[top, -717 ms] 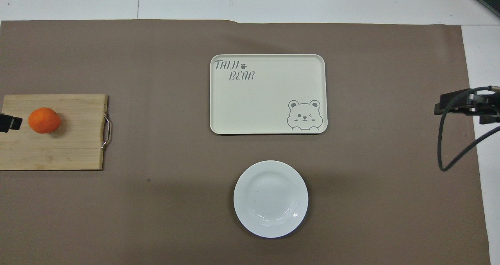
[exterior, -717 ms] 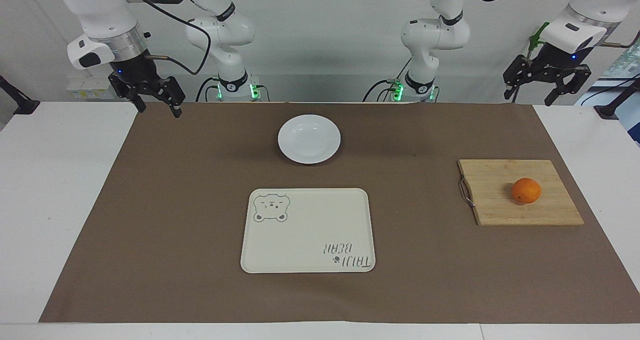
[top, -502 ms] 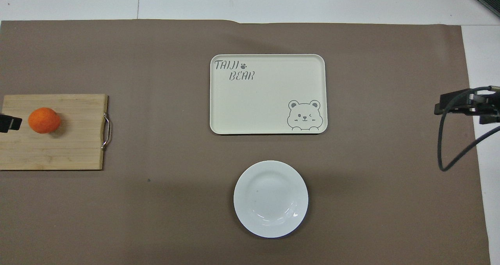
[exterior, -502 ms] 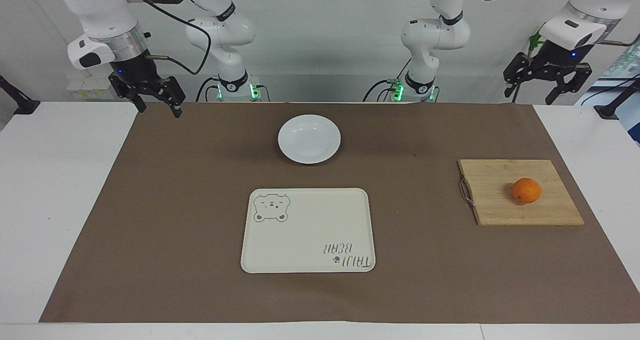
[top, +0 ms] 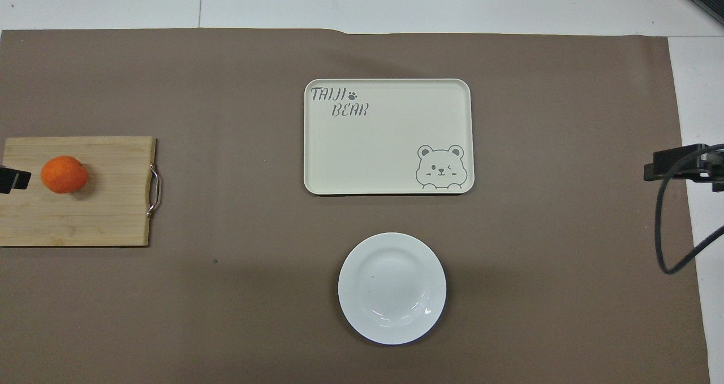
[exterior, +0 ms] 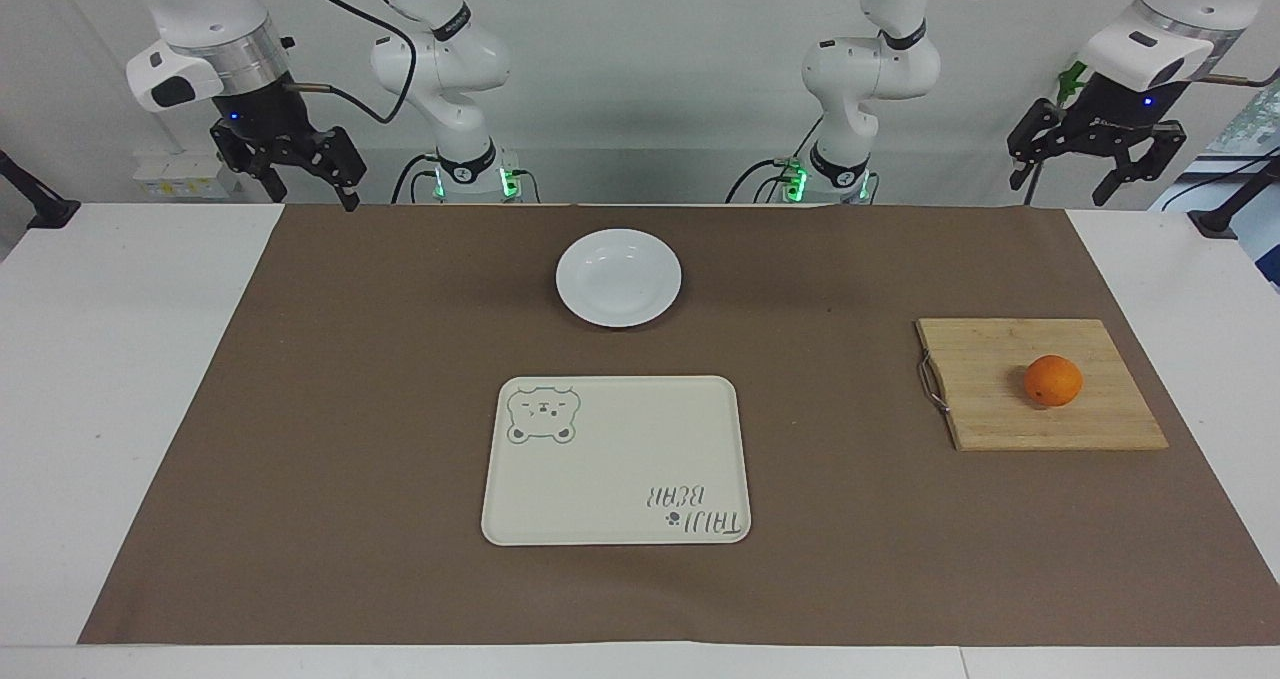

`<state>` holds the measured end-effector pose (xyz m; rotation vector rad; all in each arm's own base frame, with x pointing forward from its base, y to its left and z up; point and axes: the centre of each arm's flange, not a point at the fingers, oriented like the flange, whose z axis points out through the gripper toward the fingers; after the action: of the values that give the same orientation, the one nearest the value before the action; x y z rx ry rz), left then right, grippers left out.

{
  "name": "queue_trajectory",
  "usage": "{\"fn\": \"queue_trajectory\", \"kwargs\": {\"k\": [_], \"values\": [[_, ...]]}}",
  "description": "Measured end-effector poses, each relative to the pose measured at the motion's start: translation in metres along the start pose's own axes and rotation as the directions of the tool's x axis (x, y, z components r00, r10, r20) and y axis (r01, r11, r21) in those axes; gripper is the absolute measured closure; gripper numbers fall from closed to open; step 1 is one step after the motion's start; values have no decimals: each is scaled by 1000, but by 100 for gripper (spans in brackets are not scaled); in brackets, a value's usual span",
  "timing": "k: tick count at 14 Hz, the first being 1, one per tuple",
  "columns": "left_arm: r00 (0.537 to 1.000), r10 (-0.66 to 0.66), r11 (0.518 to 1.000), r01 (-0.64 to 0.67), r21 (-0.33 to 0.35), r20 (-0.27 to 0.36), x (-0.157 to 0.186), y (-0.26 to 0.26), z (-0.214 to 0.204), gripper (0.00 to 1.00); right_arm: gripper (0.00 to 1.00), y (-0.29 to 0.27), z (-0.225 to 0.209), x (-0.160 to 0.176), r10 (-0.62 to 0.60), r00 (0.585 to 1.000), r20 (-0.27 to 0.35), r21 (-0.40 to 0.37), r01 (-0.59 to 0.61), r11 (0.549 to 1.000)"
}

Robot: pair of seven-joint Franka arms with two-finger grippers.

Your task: Place orange and plate with both arms

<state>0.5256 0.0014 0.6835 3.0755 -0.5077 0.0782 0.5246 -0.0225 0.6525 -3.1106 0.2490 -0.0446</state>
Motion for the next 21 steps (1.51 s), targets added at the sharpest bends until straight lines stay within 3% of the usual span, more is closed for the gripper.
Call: {"fn": "queue_trajectory", "kwargs": {"k": [21], "values": [[1000,1,1000,-1,0,0,0,0,0,0,0,-2,2,-3,-24,1000,17,-1,24,1000]]}}
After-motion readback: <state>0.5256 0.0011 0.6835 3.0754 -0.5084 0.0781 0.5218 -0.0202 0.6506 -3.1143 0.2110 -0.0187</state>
